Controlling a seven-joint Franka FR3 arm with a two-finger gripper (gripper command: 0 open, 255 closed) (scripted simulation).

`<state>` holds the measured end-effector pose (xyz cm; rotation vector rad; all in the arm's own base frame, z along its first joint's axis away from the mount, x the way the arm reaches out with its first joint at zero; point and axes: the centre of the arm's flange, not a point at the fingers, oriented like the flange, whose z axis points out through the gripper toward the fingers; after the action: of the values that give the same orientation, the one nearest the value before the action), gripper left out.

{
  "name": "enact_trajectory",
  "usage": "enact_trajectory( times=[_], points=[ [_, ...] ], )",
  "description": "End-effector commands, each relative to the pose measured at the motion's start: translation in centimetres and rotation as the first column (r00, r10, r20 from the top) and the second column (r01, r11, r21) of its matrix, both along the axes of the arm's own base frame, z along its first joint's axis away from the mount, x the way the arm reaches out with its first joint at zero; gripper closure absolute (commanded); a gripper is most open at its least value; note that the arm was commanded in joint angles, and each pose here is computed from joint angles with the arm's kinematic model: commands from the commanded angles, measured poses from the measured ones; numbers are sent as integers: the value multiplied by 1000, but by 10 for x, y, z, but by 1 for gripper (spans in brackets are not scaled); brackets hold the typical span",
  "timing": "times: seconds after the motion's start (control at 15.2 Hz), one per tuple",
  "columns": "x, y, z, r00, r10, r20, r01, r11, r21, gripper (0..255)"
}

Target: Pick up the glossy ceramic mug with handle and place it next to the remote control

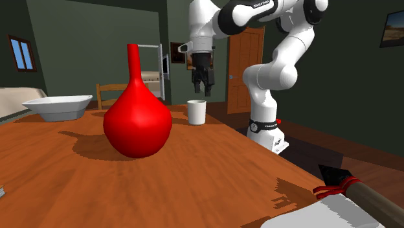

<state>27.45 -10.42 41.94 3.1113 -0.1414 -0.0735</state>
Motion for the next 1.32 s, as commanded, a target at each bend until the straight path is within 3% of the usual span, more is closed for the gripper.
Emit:
enact_trajectory(
  times=[0.0,0.59,1.12,1.19,1.25],
  points=[
    [0,-15,-22,1000,7,1,-7,1000,-14,0],
    [-4,-24,-72,1000,10,1,-10,1000,-20,0],
    [-4,-24,-72,1000,10,1,-10,1000,-20,0],
    [-4,-24,-72,1000,10,1,-10,1000,-20,255],
    [-4,-24,-72,1000,10,1,-10,1000,-20,255]
  ],
)
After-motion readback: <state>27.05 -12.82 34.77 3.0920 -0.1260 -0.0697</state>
